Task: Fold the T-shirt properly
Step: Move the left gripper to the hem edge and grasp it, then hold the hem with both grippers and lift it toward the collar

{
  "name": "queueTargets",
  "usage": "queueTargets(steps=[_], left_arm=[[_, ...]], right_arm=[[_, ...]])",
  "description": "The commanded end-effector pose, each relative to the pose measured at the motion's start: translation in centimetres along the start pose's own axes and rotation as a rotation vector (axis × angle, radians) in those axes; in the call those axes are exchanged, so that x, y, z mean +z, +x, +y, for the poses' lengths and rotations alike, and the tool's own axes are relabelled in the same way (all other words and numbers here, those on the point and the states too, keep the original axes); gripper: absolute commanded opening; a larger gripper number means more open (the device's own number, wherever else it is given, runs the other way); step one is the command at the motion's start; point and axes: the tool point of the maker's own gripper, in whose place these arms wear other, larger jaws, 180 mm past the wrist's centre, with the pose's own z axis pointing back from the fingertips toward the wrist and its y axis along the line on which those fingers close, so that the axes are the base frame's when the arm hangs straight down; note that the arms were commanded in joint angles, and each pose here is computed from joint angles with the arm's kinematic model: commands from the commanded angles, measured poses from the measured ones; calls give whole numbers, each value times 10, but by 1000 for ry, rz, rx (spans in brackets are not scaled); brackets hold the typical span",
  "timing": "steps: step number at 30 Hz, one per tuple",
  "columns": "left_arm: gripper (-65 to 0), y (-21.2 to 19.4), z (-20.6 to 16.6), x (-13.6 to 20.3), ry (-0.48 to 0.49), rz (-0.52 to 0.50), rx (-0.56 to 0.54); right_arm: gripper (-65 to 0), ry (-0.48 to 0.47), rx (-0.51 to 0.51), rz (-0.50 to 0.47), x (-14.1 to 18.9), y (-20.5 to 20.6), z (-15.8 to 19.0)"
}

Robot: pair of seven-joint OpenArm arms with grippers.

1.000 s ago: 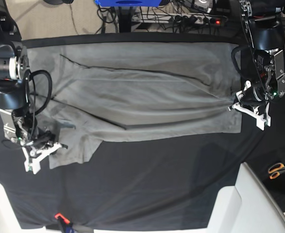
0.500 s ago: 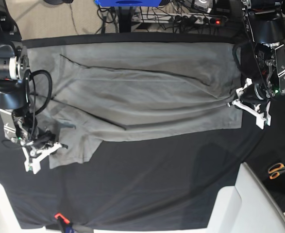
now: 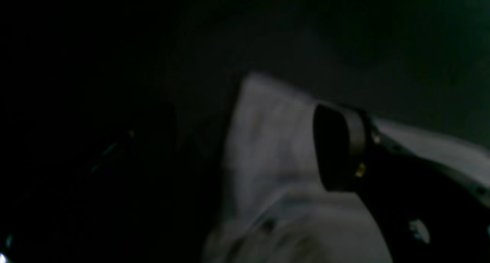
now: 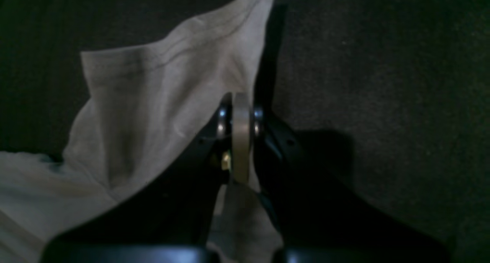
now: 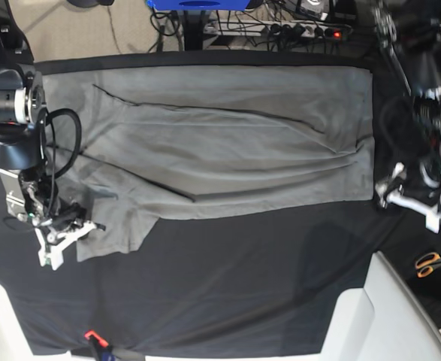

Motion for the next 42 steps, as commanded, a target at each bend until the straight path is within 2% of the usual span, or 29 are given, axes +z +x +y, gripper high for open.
queueTargets(steps=[1, 3, 6, 11, 23, 28, 30, 31, 39, 42], left_arm=[[-109, 21, 7, 2, 12, -44, 7], [-109, 22, 1, -10, 4, -36, 5], [-109, 14, -9, -30, 6, 5, -64], [-110, -3, -5, -49, 19, 36, -42], [-112, -23, -8, -57, 15, 64, -18], [-117, -27, -13, -59, 10, 76, -41], [-163, -32, -18, -61, 6, 92, -78], [-207, -32, -20, -62, 4, 86, -90], [-650, -49, -3, -71, 39, 86, -47], [-650, -48, -3, -71, 40, 77, -53]], right_arm=[[-648, 4, 4, -69, 3, 32, 0], [-648, 4, 4, -69, 3, 32, 0], [-648, 3, 4, -70, 3, 32, -1], [-648, 3, 4, -70, 3, 32, -1], [-648, 2, 6, -71, 3, 32, -1], [-648, 2, 6, -71, 3, 32, -1], [-648, 2, 6, -71, 3, 32, -1], [-648, 2, 6, -71, 3, 32, -1], [-648, 0, 5, -65, 3, 27, -3], [-648, -1, 4, -62, 3, 25, -3]])
